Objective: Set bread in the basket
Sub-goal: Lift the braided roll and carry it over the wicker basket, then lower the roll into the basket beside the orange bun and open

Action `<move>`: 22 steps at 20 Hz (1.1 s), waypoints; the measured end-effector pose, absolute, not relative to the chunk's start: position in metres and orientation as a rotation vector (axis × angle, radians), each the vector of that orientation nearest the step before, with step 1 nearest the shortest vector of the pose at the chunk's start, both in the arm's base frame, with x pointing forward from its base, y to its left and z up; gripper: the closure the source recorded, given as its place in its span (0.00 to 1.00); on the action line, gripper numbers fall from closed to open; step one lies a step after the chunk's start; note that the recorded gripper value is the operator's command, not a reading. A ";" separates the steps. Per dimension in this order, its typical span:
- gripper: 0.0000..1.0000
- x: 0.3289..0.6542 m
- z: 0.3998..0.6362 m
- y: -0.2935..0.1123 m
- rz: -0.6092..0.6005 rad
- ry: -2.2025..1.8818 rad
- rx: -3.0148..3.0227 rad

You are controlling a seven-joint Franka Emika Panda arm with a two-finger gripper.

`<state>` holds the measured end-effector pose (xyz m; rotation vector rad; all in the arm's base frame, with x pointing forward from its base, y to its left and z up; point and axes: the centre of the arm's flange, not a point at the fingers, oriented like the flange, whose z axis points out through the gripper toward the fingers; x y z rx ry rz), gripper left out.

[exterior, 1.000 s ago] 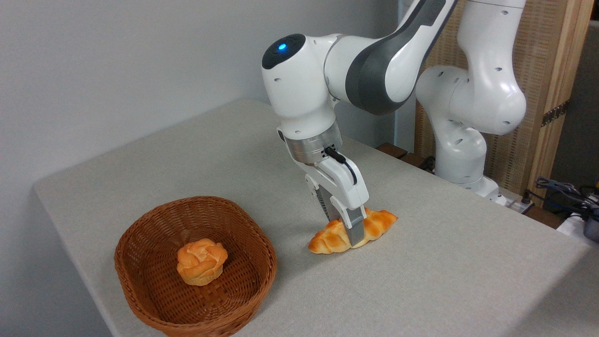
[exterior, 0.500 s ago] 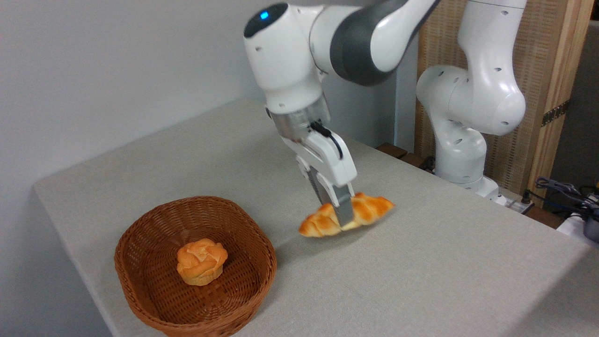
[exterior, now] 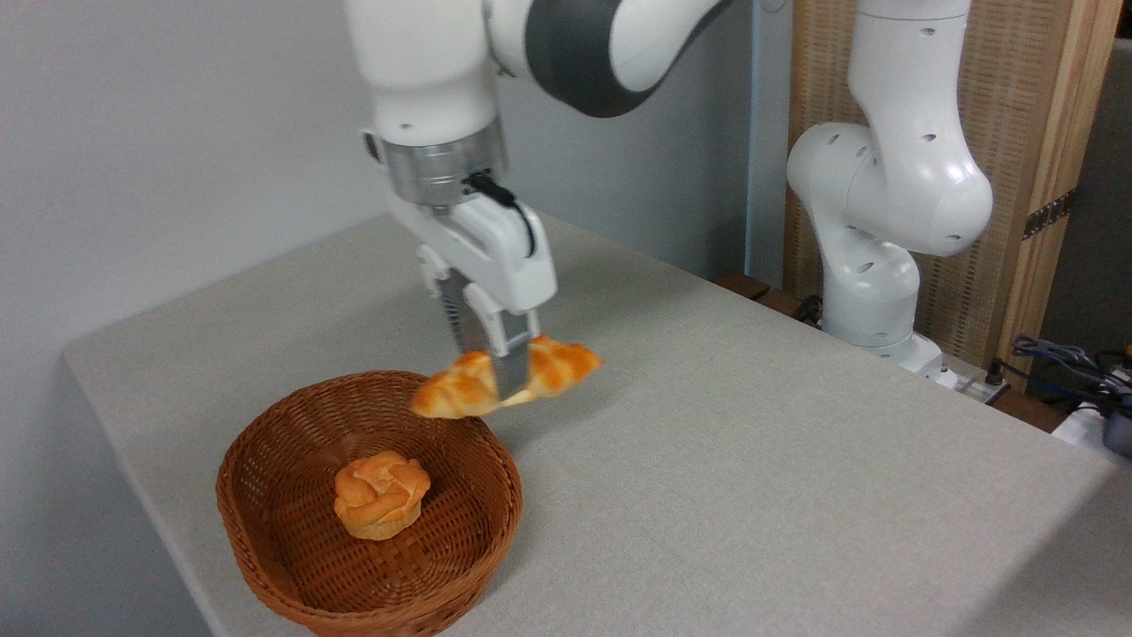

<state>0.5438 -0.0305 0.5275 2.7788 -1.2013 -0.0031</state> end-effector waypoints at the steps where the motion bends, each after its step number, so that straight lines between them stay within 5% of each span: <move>1: 0.48 0.556 0.532 -0.031 0.025 -1.170 2.782; 6: 0.39 0.618 0.544 -0.027 0.152 -0.960 2.837; 8: 0.20 0.636 0.539 -0.031 0.218 -0.897 2.865; 12: 0.02 0.649 0.532 -0.042 0.282 -0.825 2.884; 22: 0.00 0.649 0.523 -0.057 0.255 -0.854 2.867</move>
